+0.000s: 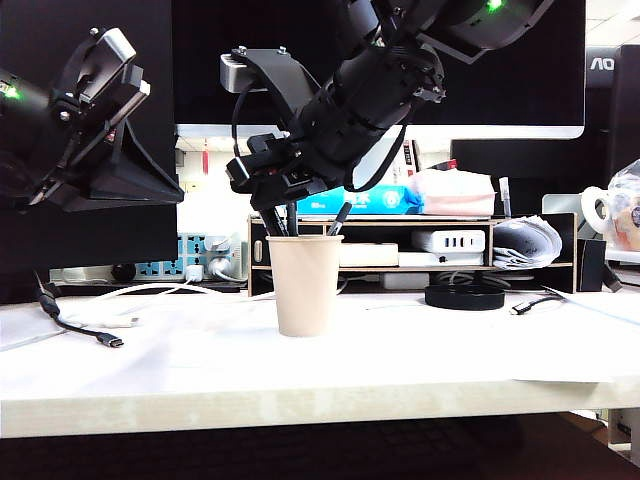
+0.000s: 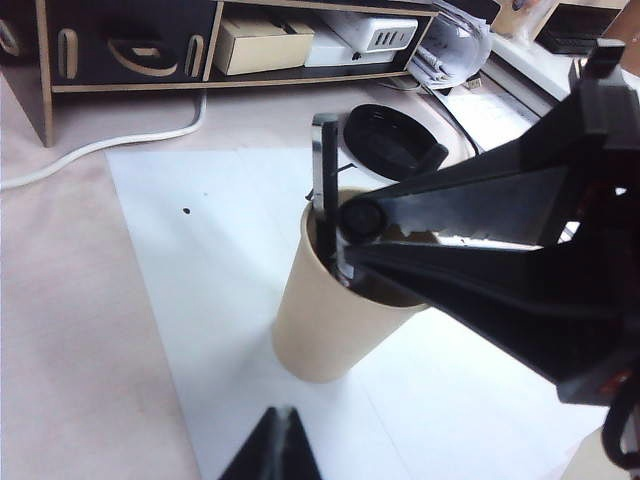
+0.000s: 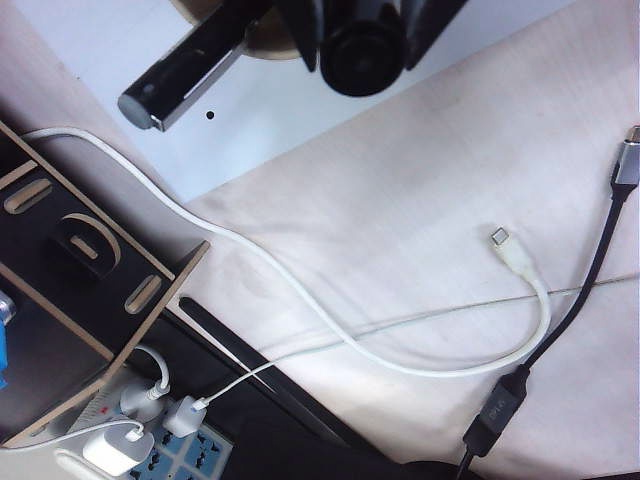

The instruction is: Pick up the marker from the paper cup and put it on the table.

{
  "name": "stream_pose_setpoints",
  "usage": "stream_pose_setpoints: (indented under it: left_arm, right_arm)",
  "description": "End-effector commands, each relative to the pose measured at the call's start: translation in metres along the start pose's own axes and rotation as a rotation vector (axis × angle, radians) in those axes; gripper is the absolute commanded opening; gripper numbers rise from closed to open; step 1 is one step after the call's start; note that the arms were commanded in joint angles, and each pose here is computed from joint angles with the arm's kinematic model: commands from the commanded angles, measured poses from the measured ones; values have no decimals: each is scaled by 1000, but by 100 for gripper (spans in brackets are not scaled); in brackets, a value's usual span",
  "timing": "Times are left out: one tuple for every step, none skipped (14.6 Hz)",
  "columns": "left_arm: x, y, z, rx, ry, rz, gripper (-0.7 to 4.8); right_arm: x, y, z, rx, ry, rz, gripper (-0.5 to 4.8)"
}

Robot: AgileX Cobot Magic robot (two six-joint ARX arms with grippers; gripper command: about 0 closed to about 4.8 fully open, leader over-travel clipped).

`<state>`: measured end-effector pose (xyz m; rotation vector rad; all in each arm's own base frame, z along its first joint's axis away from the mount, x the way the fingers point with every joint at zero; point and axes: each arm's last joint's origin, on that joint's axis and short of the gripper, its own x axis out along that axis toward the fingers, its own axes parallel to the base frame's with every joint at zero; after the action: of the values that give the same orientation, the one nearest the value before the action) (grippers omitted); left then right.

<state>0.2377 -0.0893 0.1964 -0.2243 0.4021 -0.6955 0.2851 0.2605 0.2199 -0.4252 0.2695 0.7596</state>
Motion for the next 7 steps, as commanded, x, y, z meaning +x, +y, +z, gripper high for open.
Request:
stream_pose_setpoints:
  left_arm:
    - [0,-1,2,8,-15,-9,-5]
    - [0,-1,3,9,-15,-10,-5]
    - [0,-1,2,8,-14,-10,-5]
    - [0,-1,2,8,-14,-10,-5]
    - [0,-1,2,8,-14,-10,-5]
    - [0,-1,2,8,-15,-9,-5]
    - [0,-1,2,9,-15,-9,-5]
  right_arm:
    - [-1,-1,6,3,-43,-14,93]
    - [-1,-2,7,3,-53,-18,93]
    - [-1,-2,9,8,-63,-33,93]
    - [-2,-3,10,14,-70,-49,93]
    - [-2,-3,10,17,-76,-50,93]
    - [-2,-4,11,31,-80,-52,93]
    - [-2,-4,12,32,-79,-59,93]
